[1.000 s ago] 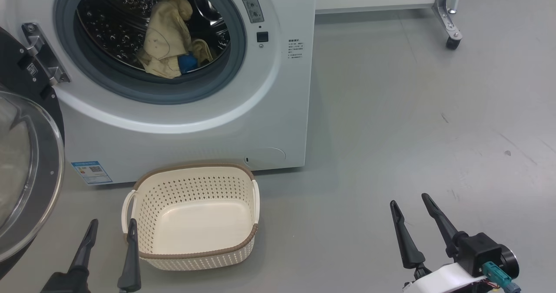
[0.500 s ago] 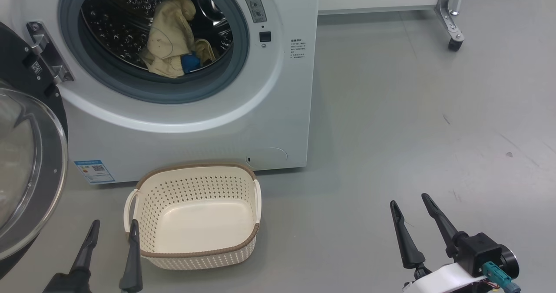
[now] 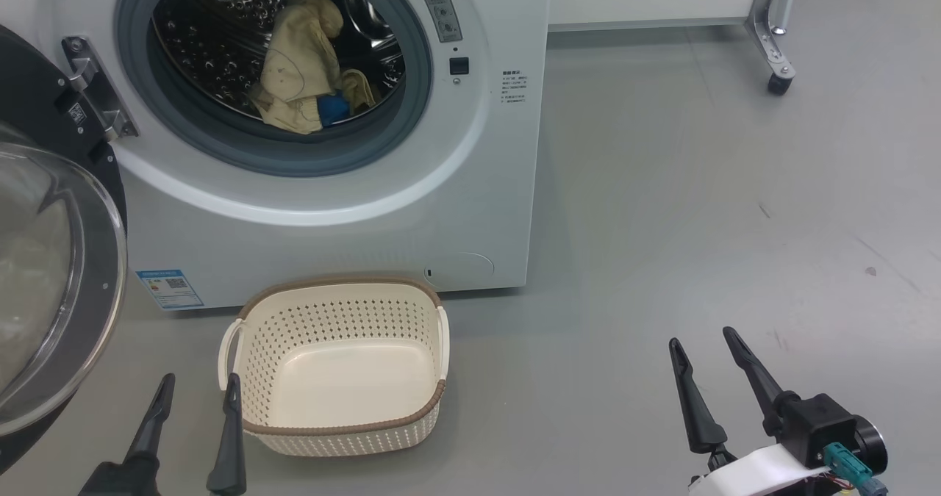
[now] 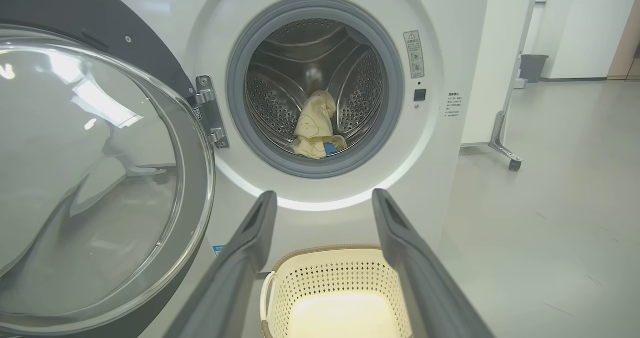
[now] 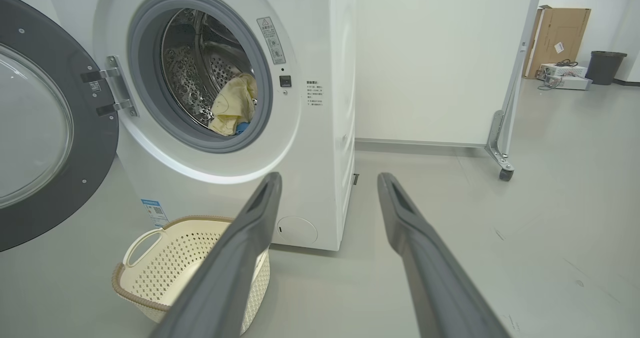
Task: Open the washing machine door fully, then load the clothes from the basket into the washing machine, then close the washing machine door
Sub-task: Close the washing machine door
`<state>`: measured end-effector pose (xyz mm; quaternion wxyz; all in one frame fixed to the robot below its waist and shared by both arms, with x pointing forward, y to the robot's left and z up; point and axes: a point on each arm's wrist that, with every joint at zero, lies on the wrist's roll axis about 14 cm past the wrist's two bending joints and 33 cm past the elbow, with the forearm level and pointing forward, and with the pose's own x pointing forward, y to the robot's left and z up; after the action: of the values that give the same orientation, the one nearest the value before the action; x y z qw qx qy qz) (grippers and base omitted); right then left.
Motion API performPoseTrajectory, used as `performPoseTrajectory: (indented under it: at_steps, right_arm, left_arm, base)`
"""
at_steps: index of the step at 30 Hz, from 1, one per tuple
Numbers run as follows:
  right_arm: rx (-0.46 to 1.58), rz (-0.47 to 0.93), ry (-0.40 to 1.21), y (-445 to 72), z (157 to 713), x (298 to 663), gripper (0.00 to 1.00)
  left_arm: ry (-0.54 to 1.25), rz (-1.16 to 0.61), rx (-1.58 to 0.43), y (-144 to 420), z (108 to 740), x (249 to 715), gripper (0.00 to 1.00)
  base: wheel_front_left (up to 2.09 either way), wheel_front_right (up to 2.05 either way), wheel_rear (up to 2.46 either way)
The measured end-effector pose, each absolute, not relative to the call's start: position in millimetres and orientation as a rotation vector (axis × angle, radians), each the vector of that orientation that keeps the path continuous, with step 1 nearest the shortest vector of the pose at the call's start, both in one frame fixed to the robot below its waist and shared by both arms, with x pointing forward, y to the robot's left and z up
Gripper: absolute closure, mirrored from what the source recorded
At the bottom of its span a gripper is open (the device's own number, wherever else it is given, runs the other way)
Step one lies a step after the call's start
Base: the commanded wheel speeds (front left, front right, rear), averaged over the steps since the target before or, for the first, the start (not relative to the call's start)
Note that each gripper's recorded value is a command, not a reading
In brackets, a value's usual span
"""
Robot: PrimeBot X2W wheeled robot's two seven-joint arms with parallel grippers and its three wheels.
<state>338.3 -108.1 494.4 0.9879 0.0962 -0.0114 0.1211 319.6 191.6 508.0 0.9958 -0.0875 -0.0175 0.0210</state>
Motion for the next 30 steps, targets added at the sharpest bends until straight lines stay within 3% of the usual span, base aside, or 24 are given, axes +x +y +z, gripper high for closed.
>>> performPoseTrajectory:
  at_steps: [30]
  right_arm:
    - [0.180,0.538,0.000,-20.5,495.7,354.5,0.00]
  left_arm:
    - [-0.062,0.320,-0.185,256.9,507.2,252.3,0.00]
  base:
    - [0.00,0.00,0.00]
